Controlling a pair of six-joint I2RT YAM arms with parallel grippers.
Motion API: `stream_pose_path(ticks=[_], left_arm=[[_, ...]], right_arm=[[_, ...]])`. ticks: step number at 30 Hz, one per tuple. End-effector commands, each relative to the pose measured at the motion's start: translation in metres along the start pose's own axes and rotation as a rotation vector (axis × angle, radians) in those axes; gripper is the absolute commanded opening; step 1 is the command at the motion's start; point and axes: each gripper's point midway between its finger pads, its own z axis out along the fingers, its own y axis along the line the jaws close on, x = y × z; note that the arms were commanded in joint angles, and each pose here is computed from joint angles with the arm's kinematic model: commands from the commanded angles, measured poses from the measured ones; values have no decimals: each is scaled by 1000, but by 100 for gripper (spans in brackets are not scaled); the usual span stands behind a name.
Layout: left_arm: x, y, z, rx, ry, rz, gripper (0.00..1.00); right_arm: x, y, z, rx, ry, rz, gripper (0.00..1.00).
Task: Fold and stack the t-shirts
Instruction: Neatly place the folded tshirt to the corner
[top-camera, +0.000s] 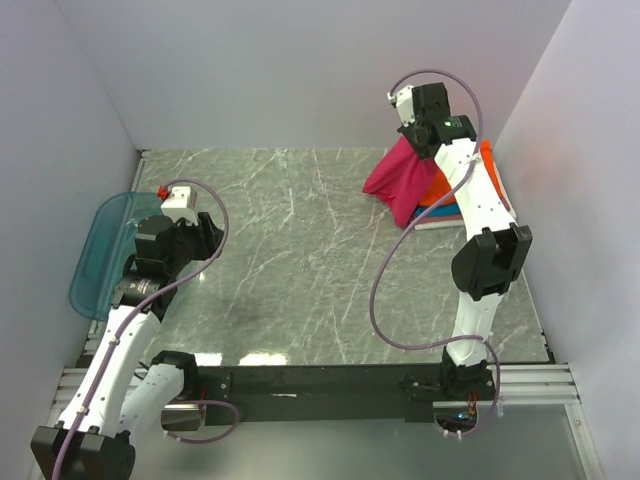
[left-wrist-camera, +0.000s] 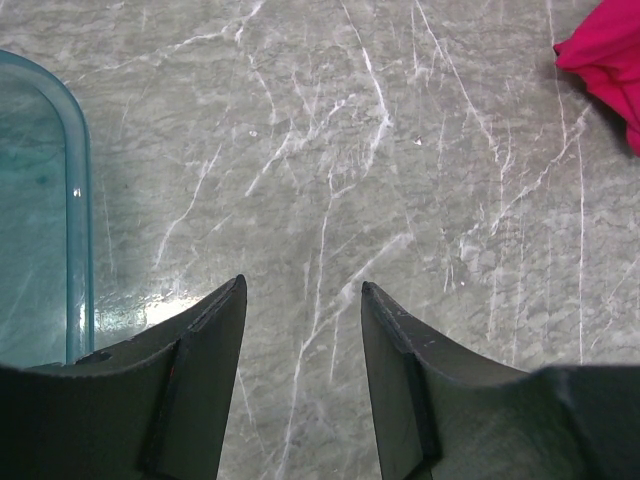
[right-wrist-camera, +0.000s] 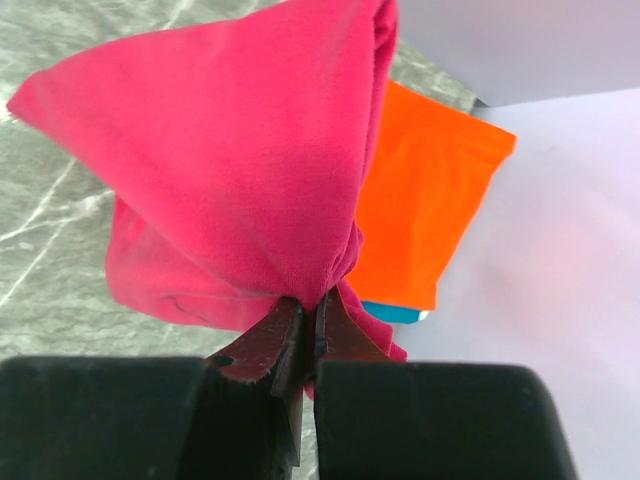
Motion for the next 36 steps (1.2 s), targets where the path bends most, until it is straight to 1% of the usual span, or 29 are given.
stream_pose_path(ticks=[1,10,18,22,26,29,36], left_arm=[[-6,-2,0,19,-27,24,55],[-5,-3,0,23,-22,24,55],[-4,-3,1,25,-18,25,55],[-3,-3,2,26,-14,25,55],[-2,-2,3,25,-9,26,55],[-2,-2,3,23,-8,25,55],[-1,-3,4,28,-1,25,55]], right_arm=[[-22,-49,-36,122,-102,52,0],[-17,-81,-38,171,-107,88,0],[5,-110,-29,208,-75,126,0],[12,-116,-24,199,-69,144,0],[7,-116,-23,185,-92,156,0],[15,-132,-24,215,-86,181,0],[35,-144,-2,226,-47,202,0]])
